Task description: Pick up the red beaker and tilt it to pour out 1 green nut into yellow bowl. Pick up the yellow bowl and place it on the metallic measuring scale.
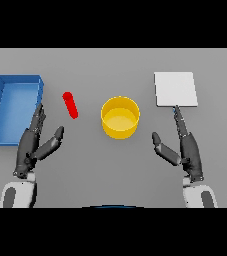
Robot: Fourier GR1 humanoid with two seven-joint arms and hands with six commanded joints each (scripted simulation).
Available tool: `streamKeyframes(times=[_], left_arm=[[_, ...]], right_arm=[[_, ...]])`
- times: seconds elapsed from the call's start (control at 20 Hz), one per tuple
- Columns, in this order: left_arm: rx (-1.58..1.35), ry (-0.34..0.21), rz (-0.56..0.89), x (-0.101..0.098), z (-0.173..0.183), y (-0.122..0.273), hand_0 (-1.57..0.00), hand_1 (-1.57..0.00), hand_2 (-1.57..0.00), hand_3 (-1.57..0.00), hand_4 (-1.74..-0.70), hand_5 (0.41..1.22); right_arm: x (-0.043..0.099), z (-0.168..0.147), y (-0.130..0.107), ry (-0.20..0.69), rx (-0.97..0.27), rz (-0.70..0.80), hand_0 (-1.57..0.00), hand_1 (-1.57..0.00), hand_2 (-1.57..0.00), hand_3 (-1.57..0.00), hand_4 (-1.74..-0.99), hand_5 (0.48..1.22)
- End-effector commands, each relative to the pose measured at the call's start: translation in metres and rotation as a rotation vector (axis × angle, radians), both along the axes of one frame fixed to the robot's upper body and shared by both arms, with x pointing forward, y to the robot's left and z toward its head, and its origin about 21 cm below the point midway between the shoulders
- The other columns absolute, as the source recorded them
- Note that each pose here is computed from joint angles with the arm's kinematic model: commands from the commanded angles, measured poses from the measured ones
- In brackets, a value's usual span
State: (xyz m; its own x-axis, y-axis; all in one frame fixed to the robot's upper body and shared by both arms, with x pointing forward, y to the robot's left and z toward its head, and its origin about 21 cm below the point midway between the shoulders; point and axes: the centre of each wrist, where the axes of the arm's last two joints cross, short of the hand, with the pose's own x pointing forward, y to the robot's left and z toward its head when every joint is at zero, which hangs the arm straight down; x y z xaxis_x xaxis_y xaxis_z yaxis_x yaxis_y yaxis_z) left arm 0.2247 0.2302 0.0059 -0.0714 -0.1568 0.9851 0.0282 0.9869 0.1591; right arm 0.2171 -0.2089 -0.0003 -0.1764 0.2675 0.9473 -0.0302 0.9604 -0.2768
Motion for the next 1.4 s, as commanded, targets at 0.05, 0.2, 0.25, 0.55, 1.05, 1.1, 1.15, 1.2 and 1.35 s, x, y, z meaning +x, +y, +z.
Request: streamKeyframes(times=[0.05, 0.2, 0.25, 0.55, 1.05, 1.1, 1.15, 1.2, 1.35], left_arm=[[0.022, 0.041, 0.006, 0.000, 0.001, 0.000, 0.00, 0.00, 0.00, 0.00, -1.10, 0.616], [0.044, 0.072, 0.004, 0.005, -0.001, -0.006, 0.00, 0.00, 0.00, 0.00, -1.09, 0.612], [0.048, 0.076, 0.004, 0.009, -0.004, -0.008, 0.00, 0.00, 0.00, 0.00, -1.09, 0.612], [0.064, 0.038, -0.016, 0.049, -0.014, -0.017, 0.00, 0.00, 0.00, 0.00, -1.15, 0.636], [0.069, 0.060, -0.008, 0.099, -0.033, -0.026, 0.00, 0.00, 0.00, 0.00, -1.19, 0.631], [0.085, 0.056, -0.006, 0.102, -0.034, -0.026, 0.00, 0.00, 0.00, 0.00, -1.21, 0.636], [0.090, 0.046, -0.013, 0.107, -0.035, -0.031, 0.00, 0.00, 0.00, 0.00, -1.22, 0.643], [0.098, 0.043, -0.012, 0.112, -0.036, -0.038, 0.00, 0.00, 0.00, 0.00, -1.23, 0.649], [0.121, 0.021, -0.019, 0.122, -0.039, -0.043, 0.00, 0.00, 0.00, 0.00, -1.26, 0.664]], right_arm=[[-0.004, -0.002, 0.000, 0.015, -0.021, -0.002, 0.00, 0.00, 0.00, 0.00, -1.118, 0.663], [-0.004, 0.005, 0.001, 0.003, -0.013, -0.005, 0.00, 0.00, 0.00, 0.00, -1.121, 0.658], [-0.002, 0.006, 0.000, 0.020, -0.013, -0.011, 0.00, 0.00, 0.00, 0.00, -1.123, 0.653], [-0.002, 0.008, -0.003, 0.018, 0.023, -0.010, 0.00, 0.00, 0.00, 0.00, -1.182, 0.655], [0.004, 0.011, -0.004, 0.007, 0.028, -0.001, 0.00, 0.00, 0.00, 0.00, -1.247, 0.672], [0.003, 0.010, 0.000, 0.013, 0.026, 0.000, 0.00, 0.00, 0.00, 0.00, -1.247, 0.673], [0.000, 0.008, -0.004, 0.020, 0.024, -0.002, 0.00, 0.00, 0.00, 0.00, -1.247, 0.675], [-0.001, 0.007, -0.003, 0.023, 0.024, 0.002, 0.00, 0.00, 0.00, 0.00, -1.247, 0.679], [-0.002, 0.008, -0.006, 0.035, 0.033, -0.003, 0.00, 0.00, 0.00, 0.00, -1.264, 0.690]])
